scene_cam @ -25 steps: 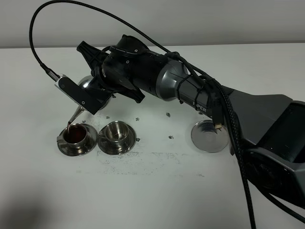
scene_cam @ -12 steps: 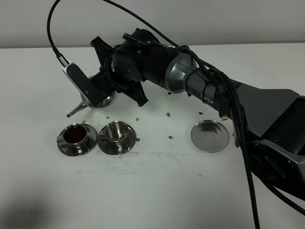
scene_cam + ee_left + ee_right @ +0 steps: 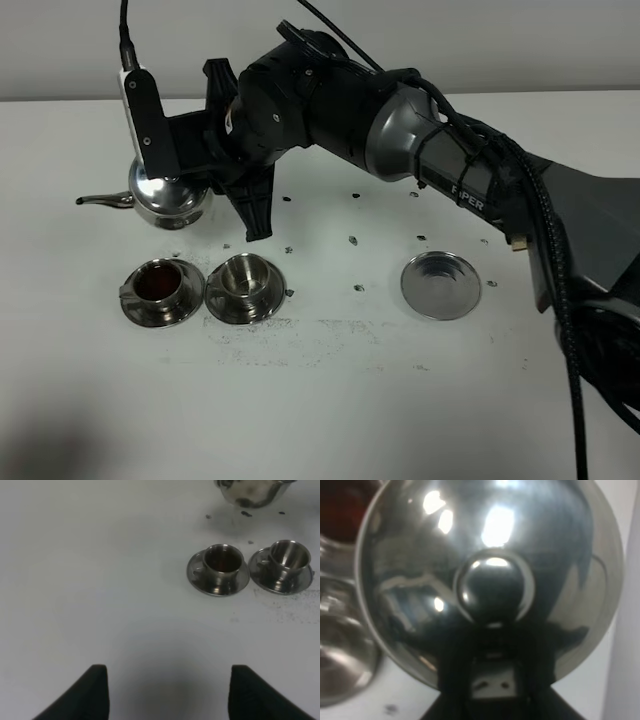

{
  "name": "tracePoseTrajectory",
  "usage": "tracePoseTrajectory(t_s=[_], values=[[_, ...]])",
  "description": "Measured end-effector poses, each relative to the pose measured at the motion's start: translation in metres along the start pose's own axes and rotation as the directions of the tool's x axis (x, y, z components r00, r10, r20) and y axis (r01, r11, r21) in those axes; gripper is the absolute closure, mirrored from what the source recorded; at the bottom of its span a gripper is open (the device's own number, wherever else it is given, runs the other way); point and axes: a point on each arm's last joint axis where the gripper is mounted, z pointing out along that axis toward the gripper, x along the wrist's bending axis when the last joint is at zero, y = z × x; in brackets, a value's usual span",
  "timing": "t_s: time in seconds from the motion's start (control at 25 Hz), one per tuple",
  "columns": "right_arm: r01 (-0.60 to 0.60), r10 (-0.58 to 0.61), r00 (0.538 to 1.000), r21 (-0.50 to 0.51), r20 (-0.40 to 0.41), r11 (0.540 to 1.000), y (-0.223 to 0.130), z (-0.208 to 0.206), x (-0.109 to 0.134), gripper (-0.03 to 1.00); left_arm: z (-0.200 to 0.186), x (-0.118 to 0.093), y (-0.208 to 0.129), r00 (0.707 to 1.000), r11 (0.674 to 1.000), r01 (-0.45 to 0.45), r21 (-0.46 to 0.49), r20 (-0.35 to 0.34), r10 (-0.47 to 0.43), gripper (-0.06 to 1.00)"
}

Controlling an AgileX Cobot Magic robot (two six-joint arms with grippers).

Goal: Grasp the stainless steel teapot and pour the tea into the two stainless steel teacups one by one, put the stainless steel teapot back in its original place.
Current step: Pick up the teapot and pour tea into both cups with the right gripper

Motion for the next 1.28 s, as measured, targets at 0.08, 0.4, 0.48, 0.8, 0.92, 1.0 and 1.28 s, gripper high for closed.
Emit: tracePoseTrajectory(t_s=[0.08,0.4,0.48,0.8,0.92,1.0,1.28], values=[[-0.033,0.033,0.999,-0.008,-0.006,0.999,0.000,-0.009,0.009,0.76,0.000,0.000,0.000,1.000,1.000,0.000,0.000,0.000,0.000,0.43],[-0.440,0.437,0.894,-0.012,-0.102,0.898,0.007,-0.053,0.058,0.76,0.000,0.000,0.000,1.000,1.000,0.000,0.000,0.000,0.000,0.43],[-0.528,0.524,0.842,0.005,-0.130,0.849,0.011,-0.056,0.069,0.76,0.000,0.000,0.000,1.000,1.000,0.000,0.000,0.000,0.000,0.43],[-0.654,0.654,0.731,0.074,-0.194,0.753,0.034,-0.042,0.101,0.76,0.000,0.000,0.000,1.000,1.000,0.000,0.000,0.000,0.000,0.43],[-0.660,0.666,0.714,0.112,-0.215,0.743,0.040,-0.027,0.113,0.76,0.000,0.000,0.000,1.000,1.000,0.000,0.000,0.000,0.000,0.43],[-0.654,0.667,0.711,0.141,-0.223,0.743,0.041,-0.016,0.121,0.76,0.000,0.000,0.000,1.000,1.000,0.000,0.000,0.000,0.000,0.43],[-0.637,0.667,0.706,0.198,-0.237,0.745,0.038,0.008,0.134,0.76,0.000,0.000,0.000,1.000,1.000,0.000,0.000,0.000,0.000,0.43]])
